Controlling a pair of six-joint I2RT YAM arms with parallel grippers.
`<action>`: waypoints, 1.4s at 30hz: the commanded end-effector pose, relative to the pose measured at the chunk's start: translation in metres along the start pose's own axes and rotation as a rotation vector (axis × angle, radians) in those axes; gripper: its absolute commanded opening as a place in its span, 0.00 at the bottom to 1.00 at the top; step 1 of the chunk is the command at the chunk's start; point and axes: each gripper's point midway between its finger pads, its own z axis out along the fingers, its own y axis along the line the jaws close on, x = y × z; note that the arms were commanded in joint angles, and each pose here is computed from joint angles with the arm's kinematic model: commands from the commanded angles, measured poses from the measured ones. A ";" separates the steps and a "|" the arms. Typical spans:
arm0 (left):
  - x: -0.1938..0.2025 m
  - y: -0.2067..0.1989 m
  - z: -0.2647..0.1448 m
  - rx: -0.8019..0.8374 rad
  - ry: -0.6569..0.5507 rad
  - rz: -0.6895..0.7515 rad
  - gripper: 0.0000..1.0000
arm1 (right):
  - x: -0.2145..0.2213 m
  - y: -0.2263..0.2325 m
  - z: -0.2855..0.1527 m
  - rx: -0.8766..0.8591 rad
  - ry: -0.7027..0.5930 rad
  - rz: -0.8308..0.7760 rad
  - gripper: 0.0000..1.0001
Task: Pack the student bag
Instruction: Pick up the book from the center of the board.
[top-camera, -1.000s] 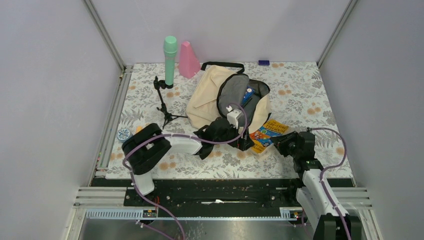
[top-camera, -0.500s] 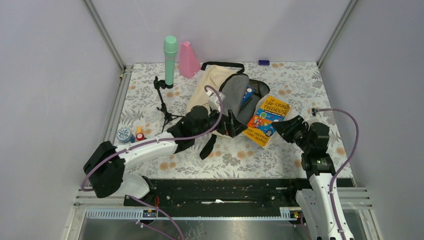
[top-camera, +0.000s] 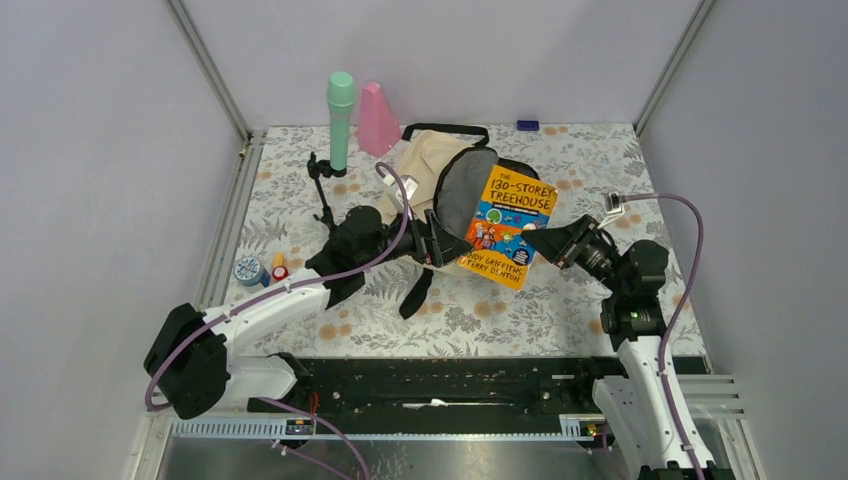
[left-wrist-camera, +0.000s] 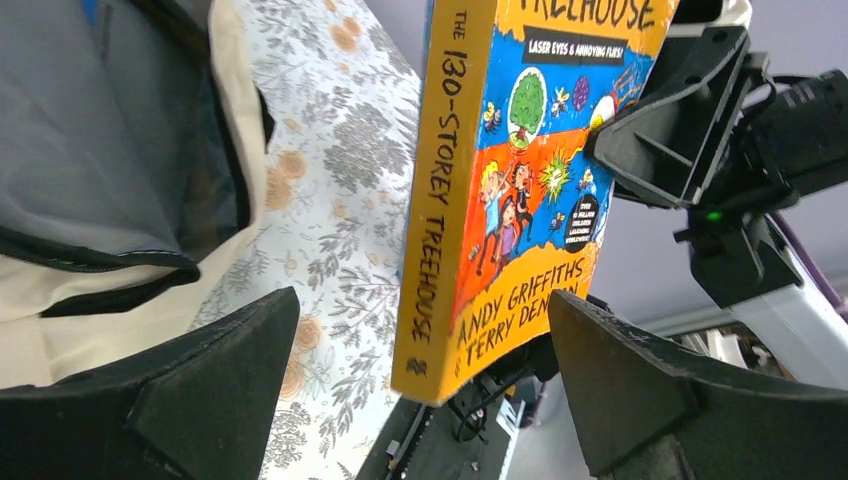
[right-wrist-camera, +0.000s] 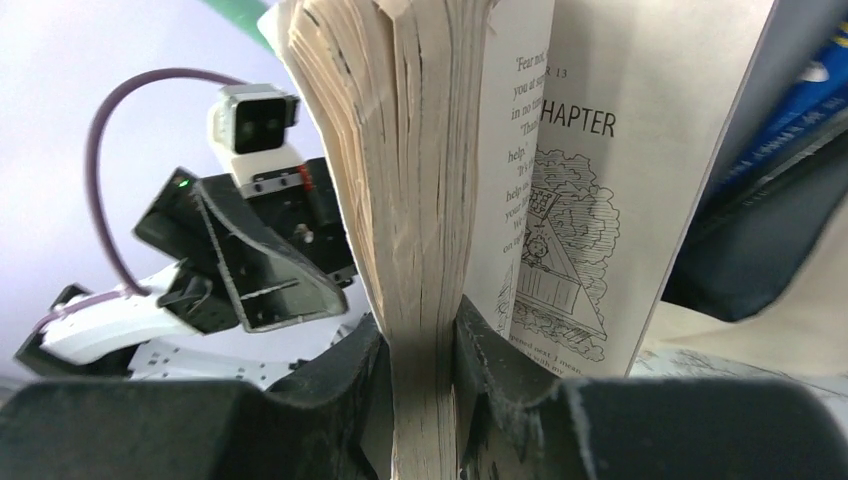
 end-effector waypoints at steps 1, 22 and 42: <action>-0.005 -0.036 0.002 0.178 0.026 0.030 0.99 | -0.013 0.064 0.002 -0.247 -0.007 -0.106 0.00; -0.015 -0.054 -0.009 0.285 -0.056 0.025 0.00 | 0.006 0.048 0.024 -0.171 0.061 -0.132 0.68; -0.039 -0.089 -0.046 0.389 -0.167 0.125 0.00 | 0.028 0.061 0.029 -0.315 0.198 -0.081 0.97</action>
